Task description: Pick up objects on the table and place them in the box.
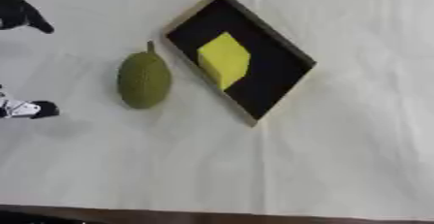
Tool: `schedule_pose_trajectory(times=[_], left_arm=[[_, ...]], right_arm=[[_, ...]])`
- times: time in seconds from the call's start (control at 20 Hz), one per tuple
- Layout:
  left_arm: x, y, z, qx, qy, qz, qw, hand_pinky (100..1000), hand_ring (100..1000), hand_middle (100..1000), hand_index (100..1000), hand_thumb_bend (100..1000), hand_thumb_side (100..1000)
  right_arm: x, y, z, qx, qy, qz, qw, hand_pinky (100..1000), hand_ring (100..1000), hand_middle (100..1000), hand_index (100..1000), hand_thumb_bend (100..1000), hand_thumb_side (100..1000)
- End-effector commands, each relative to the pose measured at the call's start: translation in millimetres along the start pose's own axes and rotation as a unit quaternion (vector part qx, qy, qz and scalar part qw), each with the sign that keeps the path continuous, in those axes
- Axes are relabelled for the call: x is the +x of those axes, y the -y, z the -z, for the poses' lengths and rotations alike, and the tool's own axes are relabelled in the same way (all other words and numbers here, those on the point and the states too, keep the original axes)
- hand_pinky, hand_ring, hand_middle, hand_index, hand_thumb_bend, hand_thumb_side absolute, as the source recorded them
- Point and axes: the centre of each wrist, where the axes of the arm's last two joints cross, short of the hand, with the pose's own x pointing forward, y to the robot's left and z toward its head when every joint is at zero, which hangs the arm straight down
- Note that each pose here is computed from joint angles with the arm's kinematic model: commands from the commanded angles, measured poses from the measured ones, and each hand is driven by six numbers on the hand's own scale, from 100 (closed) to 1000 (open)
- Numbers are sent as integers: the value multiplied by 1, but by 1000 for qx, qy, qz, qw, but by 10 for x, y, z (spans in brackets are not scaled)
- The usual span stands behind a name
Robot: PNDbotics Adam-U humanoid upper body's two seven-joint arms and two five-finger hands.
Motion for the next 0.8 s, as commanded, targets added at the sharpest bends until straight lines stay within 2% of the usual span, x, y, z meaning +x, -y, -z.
schedule_pose_trajectory(times=[0.05, 0.6, 0.8], left_arm=[[67, -100, 7, 0, 7, -3, 1000, 871, 837, 796, 868, 691, 512], [265, -203, 254, -11, 59, -22, 998, 876, 848, 809, 882, 678, 508], [353, -255, 317, -9, 77, -13, 997, 878, 850, 812, 881, 685, 499]], right_arm=[[43, 88, 48, -9, 10, -15, 1000, 805, 732, 678, 814, 100, 639], [38, 92, 46, -23, -3, -11, 1000, 802, 722, 669, 810, 100, 633], [37, 100, 49, -31, -5, -9, 999, 800, 718, 665, 808, 100, 628]])
